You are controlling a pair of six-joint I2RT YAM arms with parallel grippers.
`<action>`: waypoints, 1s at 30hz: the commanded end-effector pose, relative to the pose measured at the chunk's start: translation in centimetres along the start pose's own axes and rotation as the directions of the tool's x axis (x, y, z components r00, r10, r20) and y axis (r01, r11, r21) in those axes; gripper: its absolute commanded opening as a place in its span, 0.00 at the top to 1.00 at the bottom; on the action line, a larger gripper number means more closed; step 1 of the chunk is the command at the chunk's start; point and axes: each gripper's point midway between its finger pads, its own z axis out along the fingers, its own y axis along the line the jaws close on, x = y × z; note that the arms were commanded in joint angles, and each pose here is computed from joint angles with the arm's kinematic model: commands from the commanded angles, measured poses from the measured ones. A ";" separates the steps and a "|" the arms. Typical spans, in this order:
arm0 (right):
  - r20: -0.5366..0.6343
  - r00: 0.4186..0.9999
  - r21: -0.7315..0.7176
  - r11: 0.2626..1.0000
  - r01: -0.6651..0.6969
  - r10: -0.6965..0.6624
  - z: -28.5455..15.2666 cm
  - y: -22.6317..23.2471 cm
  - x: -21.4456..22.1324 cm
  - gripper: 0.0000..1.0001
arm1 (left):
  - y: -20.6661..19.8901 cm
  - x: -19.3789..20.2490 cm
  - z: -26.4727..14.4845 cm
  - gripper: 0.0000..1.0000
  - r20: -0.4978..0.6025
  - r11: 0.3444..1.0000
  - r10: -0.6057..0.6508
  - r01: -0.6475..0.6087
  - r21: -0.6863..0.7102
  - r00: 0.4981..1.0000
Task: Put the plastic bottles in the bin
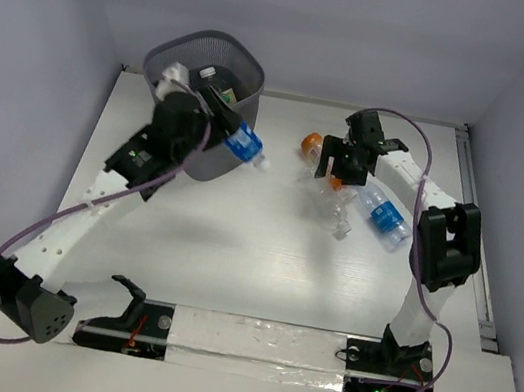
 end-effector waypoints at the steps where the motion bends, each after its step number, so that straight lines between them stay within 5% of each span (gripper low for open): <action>1: -0.008 0.999 -0.039 0.998 0.042 -0.043 -1.1 0.7 0.0 0.15 | -4.3 -8.8 -3.7 0.45 0.176 0.988 0.022 -0.048 0.145 0.984; 12: -0.106 0.990 -0.021 0.996 0.088 -0.090 1.1 1.7 6.1 0.16 | -6.1 -22.8 -4.2 0.45 0.442 0.991 0.062 -0.107 0.076 0.895; 22: -0.123 0.983 -0.011 0.991 0.133 -0.133 2.0 3.6 9.0 0.12 | -1.7 -23.9 1.5 0.45 0.423 0.971 0.230 -0.178 -0.160 0.877; 24: -0.110 0.985 -0.019 0.991 0.131 -0.132 1.7 3.8 8.6 0.18 | -0.4 -23.2 2.9 0.45 0.397 0.962 0.255 -0.187 -0.201 0.882; 28: -0.043 0.990 -0.055 0.990 0.130 -0.133 0.1 4.9 7.0 0.49 | 1.5 -22.0 4.2 0.45 0.366 0.947 0.290 -0.210 -0.245 0.884; 30: -0.003 0.990 -0.068 0.988 0.139 -0.140 -1.0 5.7 6.0 0.54 | 2.5 -21.5 4.5 0.44 0.354 0.939 0.306 -0.217 -0.268 0.884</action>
